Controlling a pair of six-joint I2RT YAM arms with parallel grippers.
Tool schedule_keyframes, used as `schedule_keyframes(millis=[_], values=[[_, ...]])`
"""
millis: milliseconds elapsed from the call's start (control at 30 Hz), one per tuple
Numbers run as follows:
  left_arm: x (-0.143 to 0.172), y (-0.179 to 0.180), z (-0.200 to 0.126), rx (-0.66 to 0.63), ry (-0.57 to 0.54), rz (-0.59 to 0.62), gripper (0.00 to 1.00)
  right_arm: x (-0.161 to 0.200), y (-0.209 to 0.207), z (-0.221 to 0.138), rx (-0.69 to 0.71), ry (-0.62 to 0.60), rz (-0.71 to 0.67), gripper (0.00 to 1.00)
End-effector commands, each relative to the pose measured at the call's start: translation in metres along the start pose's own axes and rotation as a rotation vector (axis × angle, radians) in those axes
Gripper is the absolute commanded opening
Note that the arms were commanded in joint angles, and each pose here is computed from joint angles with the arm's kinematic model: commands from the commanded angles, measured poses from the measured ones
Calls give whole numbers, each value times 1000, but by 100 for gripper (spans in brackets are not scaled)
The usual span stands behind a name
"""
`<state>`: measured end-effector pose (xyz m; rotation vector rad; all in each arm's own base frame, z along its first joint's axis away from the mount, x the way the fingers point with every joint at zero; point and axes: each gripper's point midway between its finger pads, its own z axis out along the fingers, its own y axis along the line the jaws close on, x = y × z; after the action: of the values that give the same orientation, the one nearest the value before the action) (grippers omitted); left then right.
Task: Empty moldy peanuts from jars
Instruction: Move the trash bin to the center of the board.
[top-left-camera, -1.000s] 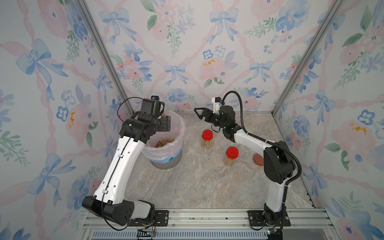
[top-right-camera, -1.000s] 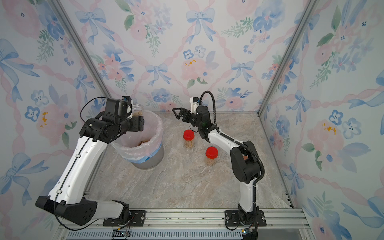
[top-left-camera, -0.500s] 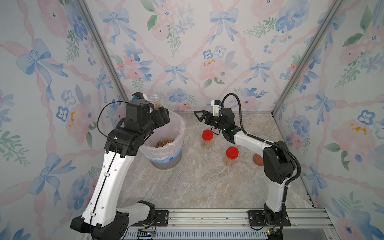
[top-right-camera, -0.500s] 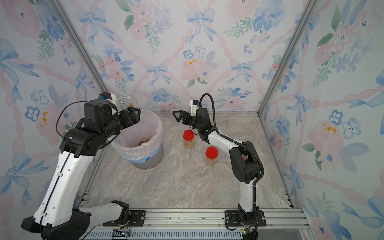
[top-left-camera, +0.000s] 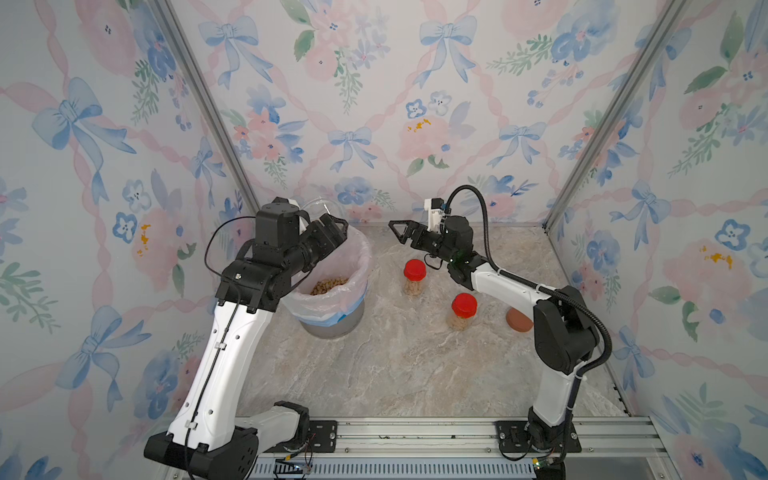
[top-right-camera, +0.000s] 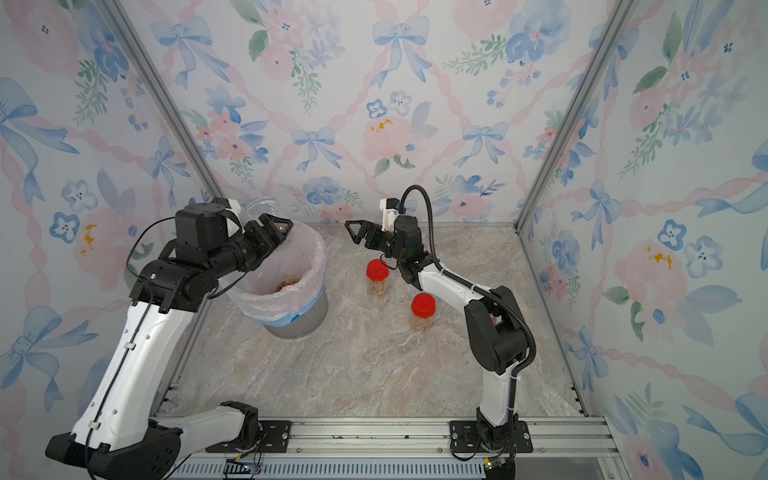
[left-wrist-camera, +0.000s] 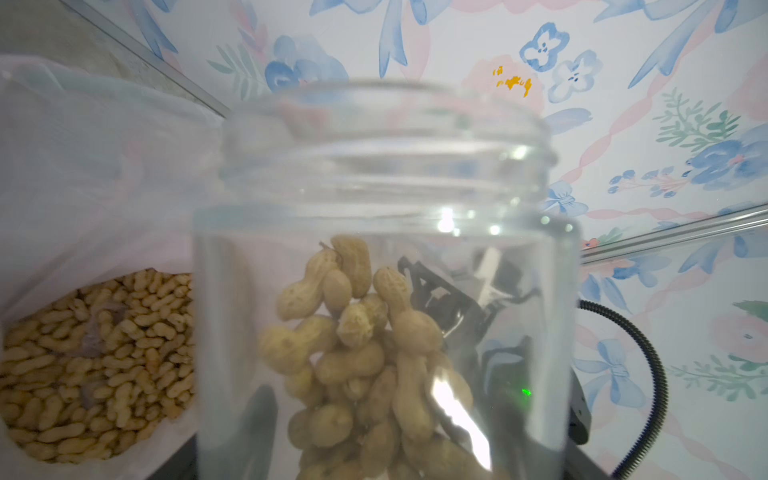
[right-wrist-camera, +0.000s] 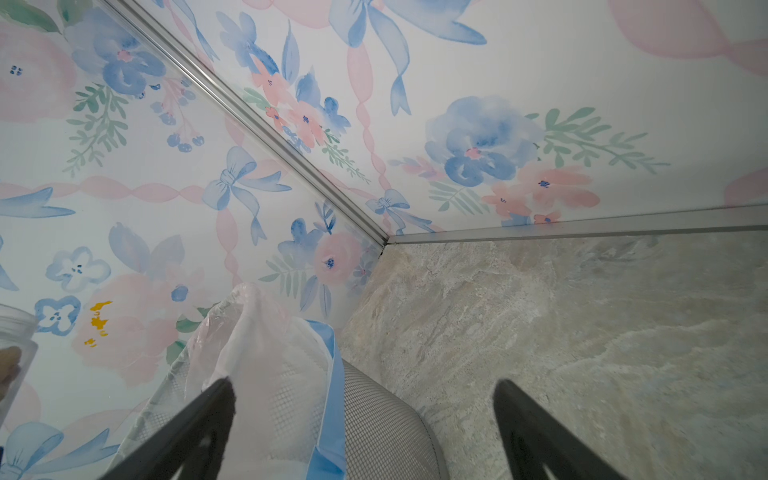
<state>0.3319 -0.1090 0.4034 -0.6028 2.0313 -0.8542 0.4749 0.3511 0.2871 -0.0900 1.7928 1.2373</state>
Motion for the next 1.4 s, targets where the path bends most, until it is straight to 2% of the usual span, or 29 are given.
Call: schedule_keyframes(millis=[0,233,333,400,533,733,900,1033,1267,1333,1367], values=[[-22,-46,-28,230,-98,-109,19,3,-1,2,-14,-15,3,99],[-12,-46,-22,389,-54,-400,20,4,4,2,-12,-12,-4,99],[-21,-42,-23,427,-93,-482,19,7,6,2,-12,-9,-4,99],[-22,-36,-21,426,-100,-537,14,8,5,3,-8,-8,-6,99],[-24,-21,-16,501,-104,-716,15,10,4,4,0,-6,-4,99],[-42,-14,-22,555,-185,-844,14,13,2,7,11,-2,-2,99],[-56,-22,-25,648,-201,-959,10,18,-1,14,18,7,3,99],[-64,-20,-33,709,-260,-1036,11,26,-4,22,26,28,18,99],[-54,6,-27,698,-293,-1159,10,37,4,31,40,62,-8,99],[-53,6,-29,707,-322,-1183,14,40,4,34,43,70,-4,99],[-51,3,-25,709,-301,-1194,13,41,5,35,42,74,-2,99]])
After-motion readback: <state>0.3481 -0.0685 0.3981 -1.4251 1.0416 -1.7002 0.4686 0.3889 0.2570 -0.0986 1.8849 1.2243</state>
